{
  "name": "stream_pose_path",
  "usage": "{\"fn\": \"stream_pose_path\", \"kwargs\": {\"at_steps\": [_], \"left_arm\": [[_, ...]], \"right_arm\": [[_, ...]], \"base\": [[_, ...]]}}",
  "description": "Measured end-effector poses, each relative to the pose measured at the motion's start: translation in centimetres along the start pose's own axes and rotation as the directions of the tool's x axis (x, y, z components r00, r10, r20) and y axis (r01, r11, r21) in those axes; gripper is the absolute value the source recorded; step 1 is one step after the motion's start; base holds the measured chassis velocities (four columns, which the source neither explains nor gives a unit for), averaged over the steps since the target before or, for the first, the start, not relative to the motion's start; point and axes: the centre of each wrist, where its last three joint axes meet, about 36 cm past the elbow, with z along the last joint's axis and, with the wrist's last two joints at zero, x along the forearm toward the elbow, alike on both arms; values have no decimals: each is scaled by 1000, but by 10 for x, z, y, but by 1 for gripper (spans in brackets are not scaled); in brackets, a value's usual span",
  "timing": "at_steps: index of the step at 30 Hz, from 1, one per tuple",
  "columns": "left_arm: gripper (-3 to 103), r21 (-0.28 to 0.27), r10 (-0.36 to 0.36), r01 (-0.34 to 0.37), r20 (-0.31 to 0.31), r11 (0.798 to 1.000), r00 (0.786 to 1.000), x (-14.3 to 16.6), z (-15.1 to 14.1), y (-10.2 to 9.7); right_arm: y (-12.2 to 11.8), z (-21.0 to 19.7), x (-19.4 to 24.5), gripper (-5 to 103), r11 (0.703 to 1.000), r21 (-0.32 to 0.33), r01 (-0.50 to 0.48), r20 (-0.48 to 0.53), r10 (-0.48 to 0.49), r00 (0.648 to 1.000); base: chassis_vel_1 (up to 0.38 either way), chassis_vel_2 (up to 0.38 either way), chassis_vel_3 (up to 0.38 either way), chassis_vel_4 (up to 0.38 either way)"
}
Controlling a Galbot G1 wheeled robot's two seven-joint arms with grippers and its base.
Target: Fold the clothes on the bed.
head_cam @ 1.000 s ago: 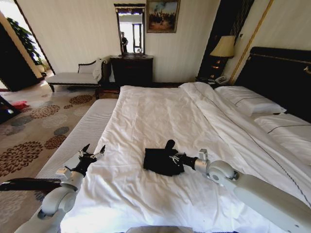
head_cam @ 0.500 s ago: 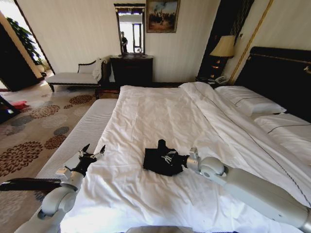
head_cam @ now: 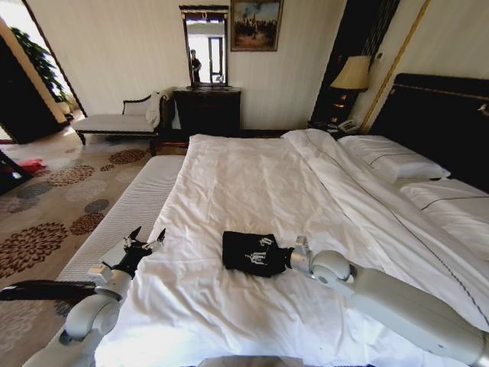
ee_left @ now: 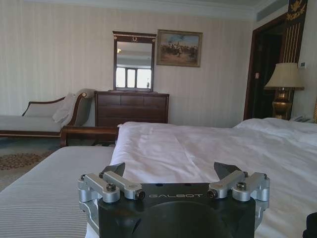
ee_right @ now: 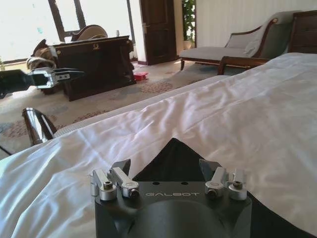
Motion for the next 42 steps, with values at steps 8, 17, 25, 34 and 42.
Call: {"fn": "stream_pose_path", "kwargs": {"at_steps": [8,17,25,34,42], "left_arm": [[100,0,0,0,0,1000,1000,0,0,0],[100,0,0,0,0,1000,1000,0,0,0],[100,0,0,0,0,1000,1000,0,0,0],[100,0,0,0,0,1000,1000,0,0,0],[100,0,0,0,0,1000,1000,0,0,0]], "right_arm": [[-13,37,-4,96,994,7,-105,29,105,994],[-65,55,62,100,830,57,-554,285,519,806],[-36,108,121,100,593,33,-804,303,761,574],[-6,122,130,100,521,-33,-853,300,819,489],[-13,104,126,100,520,8,-854,350,799,490]], "base": [[0,0,0,0],[0,0,0,0],[0,0,0,0],[0,0,0,0],[0,0,0,0]]}}
